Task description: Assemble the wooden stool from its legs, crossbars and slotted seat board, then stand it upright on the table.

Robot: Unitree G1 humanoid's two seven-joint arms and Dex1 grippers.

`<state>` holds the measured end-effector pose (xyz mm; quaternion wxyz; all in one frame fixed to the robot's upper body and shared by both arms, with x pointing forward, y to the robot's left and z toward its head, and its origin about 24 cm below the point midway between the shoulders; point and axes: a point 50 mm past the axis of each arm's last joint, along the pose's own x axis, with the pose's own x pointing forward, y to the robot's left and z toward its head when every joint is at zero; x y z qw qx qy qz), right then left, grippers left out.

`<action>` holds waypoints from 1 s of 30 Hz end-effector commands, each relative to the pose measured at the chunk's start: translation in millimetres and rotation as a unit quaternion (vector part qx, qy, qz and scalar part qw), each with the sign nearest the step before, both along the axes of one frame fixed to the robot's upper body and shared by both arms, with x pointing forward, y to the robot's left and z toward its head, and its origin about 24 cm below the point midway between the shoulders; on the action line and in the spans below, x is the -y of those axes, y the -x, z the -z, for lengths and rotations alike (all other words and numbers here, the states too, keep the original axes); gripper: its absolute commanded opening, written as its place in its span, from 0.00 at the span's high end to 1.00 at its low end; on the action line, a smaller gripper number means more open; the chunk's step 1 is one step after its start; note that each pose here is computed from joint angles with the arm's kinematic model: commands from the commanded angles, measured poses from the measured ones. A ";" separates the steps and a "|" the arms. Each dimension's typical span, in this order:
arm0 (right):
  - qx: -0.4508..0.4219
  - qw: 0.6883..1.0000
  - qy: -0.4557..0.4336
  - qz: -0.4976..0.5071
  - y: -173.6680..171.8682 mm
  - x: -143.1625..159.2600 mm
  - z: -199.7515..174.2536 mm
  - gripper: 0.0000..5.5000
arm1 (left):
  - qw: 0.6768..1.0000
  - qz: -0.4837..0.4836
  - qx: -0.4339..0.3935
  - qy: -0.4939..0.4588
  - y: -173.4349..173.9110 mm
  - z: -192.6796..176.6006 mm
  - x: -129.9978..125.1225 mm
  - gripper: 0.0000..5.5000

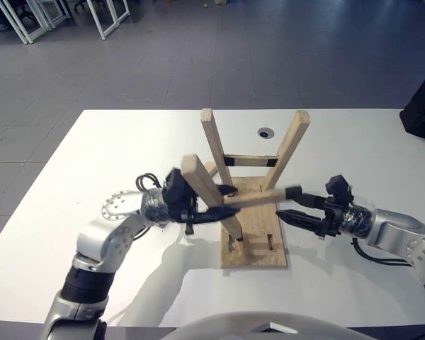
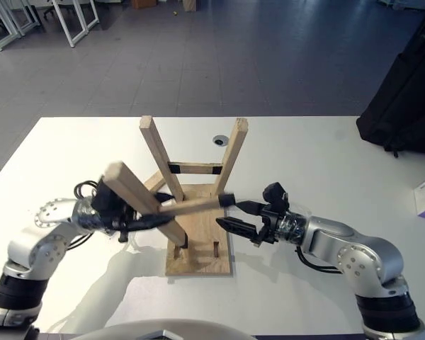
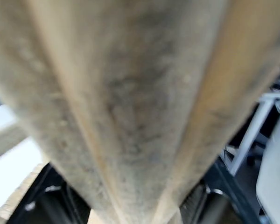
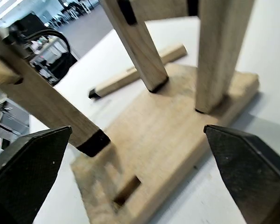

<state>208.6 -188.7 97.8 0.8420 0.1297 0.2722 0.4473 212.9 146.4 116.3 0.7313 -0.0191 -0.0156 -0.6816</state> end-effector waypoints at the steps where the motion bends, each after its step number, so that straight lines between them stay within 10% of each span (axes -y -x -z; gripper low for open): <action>1: -0.005 1.000 0.022 0.001 4.2 3.4 11.5 0.05 | 1.000 0.000 0.015 -0.006 3.4 3.9 -1.3 0.63; 30: 0.006 1.000 0.024 -0.003 5.8 -14.7 18.7 0.05 | 0.998 0.015 0.001 -0.068 -2.0 12.1 -14.6 0.63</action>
